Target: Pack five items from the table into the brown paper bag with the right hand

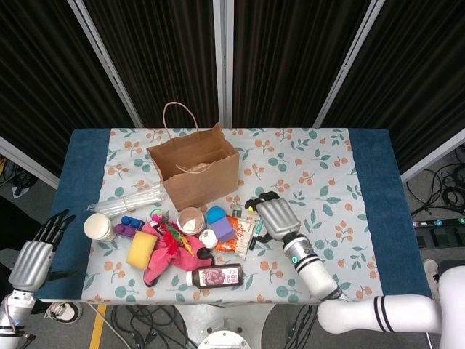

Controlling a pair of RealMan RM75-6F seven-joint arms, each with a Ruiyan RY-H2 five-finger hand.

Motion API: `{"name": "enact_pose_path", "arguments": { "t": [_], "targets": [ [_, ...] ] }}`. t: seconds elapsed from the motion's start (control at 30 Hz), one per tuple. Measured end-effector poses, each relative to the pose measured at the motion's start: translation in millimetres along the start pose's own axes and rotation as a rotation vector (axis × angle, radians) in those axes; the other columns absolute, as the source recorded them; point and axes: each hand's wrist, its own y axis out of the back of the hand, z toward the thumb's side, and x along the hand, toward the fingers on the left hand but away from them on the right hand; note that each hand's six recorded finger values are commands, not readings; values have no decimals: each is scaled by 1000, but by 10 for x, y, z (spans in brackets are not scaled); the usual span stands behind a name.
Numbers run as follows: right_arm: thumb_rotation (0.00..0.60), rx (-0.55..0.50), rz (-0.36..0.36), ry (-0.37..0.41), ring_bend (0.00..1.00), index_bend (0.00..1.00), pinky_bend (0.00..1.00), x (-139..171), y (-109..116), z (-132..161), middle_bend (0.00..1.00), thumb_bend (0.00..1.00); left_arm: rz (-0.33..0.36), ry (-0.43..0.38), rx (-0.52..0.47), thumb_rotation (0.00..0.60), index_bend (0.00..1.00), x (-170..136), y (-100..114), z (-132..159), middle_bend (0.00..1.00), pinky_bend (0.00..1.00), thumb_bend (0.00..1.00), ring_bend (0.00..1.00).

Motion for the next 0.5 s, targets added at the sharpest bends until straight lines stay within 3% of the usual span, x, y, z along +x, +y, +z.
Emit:
{"name": "enact_pose_path", "arguments": {
  "t": [0.27, 0.5],
  "targets": [
    [600, 4, 5, 49, 79, 226, 73, -229, -214, 287, 254, 0, 4, 5, 1, 600, 111, -12, 1, -43, 100, 163, 48, 62],
    [600, 6, 9, 60, 78, 218, 64, -421, -404, 410, 252, 0, 9, 9, -1, 600, 111, -15, 9, -76, 100, 162, 47, 63]
  ]
}}
